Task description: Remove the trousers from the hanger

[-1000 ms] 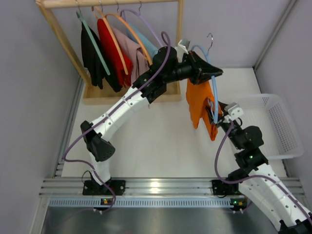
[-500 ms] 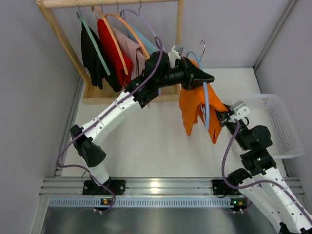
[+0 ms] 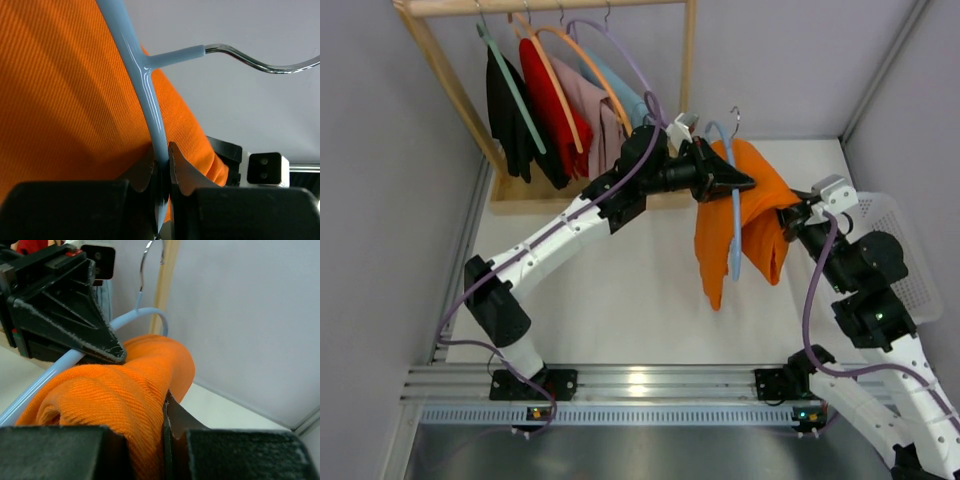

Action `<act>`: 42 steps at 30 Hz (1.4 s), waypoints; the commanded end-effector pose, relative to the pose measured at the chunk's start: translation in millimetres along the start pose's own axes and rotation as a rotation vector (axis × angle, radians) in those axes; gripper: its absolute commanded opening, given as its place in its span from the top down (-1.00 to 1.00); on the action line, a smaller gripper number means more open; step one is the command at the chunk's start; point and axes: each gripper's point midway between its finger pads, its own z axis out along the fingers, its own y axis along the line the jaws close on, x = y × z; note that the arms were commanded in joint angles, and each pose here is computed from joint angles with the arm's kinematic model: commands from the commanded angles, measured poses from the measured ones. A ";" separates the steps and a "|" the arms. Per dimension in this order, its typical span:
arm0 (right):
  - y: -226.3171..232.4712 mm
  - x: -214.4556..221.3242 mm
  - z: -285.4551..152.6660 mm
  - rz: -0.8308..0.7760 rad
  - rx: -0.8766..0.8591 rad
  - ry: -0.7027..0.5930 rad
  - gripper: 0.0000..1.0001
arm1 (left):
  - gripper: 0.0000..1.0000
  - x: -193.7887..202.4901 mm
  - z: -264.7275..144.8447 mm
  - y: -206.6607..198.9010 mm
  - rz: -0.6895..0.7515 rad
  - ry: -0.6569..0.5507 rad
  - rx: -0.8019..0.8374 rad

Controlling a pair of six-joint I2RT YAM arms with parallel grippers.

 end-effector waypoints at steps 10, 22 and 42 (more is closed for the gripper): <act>-84.3 -202.0 -51.7 0.022 0.360 -0.538 1.00 | 1.00 -8.7 -23.4 -2.7 0.121 -0.077 0.054; -124.8 -273.7 -92.3 0.046 0.558 -0.705 1.00 | 1.00 -0.8 -17.0 52.3 0.092 -0.047 -0.035; -160.3 -319.5 -137.1 -0.138 0.825 -0.785 1.00 | 1.00 9.3 -19.0 81.6 0.063 -0.013 -0.080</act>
